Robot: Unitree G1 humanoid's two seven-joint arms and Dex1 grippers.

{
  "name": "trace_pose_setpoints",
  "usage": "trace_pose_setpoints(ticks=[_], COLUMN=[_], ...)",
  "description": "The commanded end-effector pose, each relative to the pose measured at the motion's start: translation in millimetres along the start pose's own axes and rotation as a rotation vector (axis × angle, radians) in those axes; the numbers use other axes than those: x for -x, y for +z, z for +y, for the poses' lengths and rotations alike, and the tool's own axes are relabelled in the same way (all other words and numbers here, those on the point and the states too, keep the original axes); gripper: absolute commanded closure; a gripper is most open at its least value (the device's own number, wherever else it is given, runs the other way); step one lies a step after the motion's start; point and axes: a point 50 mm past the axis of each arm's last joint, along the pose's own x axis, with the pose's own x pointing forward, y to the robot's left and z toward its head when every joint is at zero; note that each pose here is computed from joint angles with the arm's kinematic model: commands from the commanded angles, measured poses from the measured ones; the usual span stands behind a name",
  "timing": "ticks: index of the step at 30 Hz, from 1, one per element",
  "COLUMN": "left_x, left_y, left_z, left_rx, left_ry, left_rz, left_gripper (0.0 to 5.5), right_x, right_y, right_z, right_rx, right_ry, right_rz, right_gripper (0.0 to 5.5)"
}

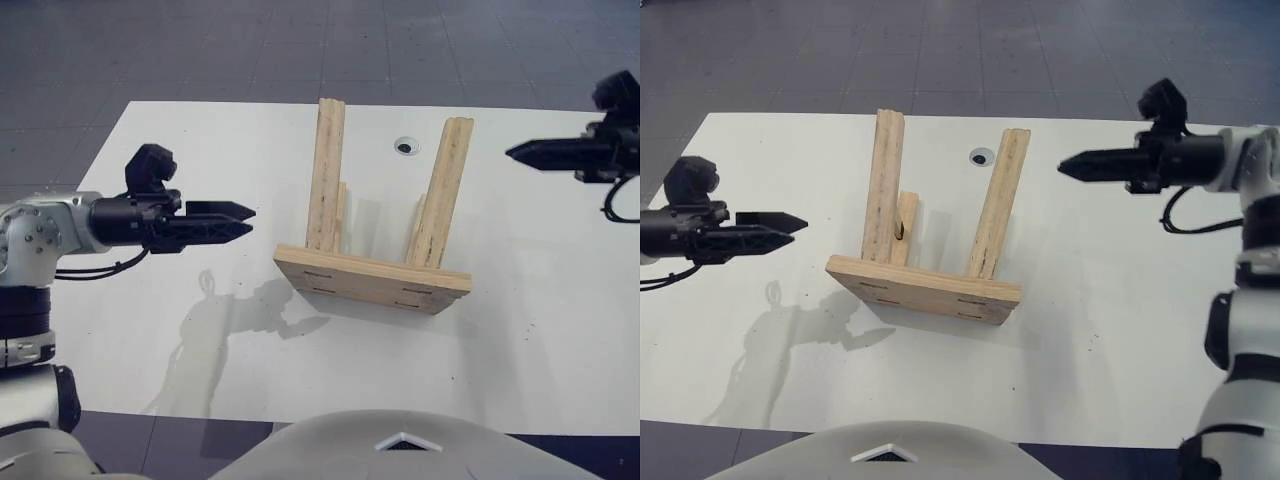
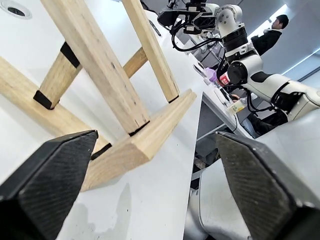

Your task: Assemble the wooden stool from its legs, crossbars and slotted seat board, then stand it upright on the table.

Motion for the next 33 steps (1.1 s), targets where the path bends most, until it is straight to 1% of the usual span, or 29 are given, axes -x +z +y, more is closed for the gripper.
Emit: trace_pose_setpoints(ticks=[1,3,4,6,10,15,20,24,25,26,29,30,31,32,33], left_x=[0,-8,-14,-24,-44,-57,-67,-71,-72,-73,-74,-74,-74,-73,-72], left_y=[-30,-46,-51,-57,-59,-58,-59,-56,-55,-54,-54,-55,-55,-57,-58], left_z=[-1,6,11,16,23,23,23,22,21,21,19,18,17,16,15], left_rx=[-0.093,-0.169,-0.213,-0.267,-0.349,-0.381,-0.387,-0.386,-0.382,-0.375,-0.346,-0.339,-0.333,-0.325,-0.319], left_ry=[0.061,0.11,0.131,0.154,0.19,0.18,0.166,0.156,0.154,0.152,0.13,0.121,0.115,0.108,0.101], left_rz=[0.166,0.242,0.253,0.254,0.196,0.169,0.145,0.114,0.102,0.093,0.073,0.077,0.084,0.096,0.107], left_gripper=[0.7,0.7,0.7,0.7,0.7,0.7,0.7,0.7,0.66,0.88,1.27,1.38,1.61,1.69,1.88], right_x=[-2,-14,-22,-33,-53,-77,-98,-104,-105,-105,-103,-103,-103,-102,-102], right_y=[-44,-63,-71,-83,-104,-111,-109,-109,-109,-110,-109,-108,-107,-106,-104], right_z=[27,39,43,45,50,52,44,43,43,43,44,44,43,42,41], right_rx=[0.047,0.091,0.123,0.186,0.248,0.295,0.377,0.395,0.388,0.38,0.367,0.366,0.365,0.363,0.361], right_ry=[0.051,0.089,0.093,0.074,0.087,0.085,0.013,0.004,0.009,0.016,0.022,0.018,0.013,0.007,0.004], right_rz=[0.244,0.32,0.339,0.354,0.367,0.325,0.259,0.249,0.247,0.251,0.258,0.257,0.255,0.25,0.247], right_gripper=[0.01,0.01,0.01,0.01,0.01,0.01,0.01,0.01,0.26,0.45,0.95,1.12,1.38,1.47,1.68])
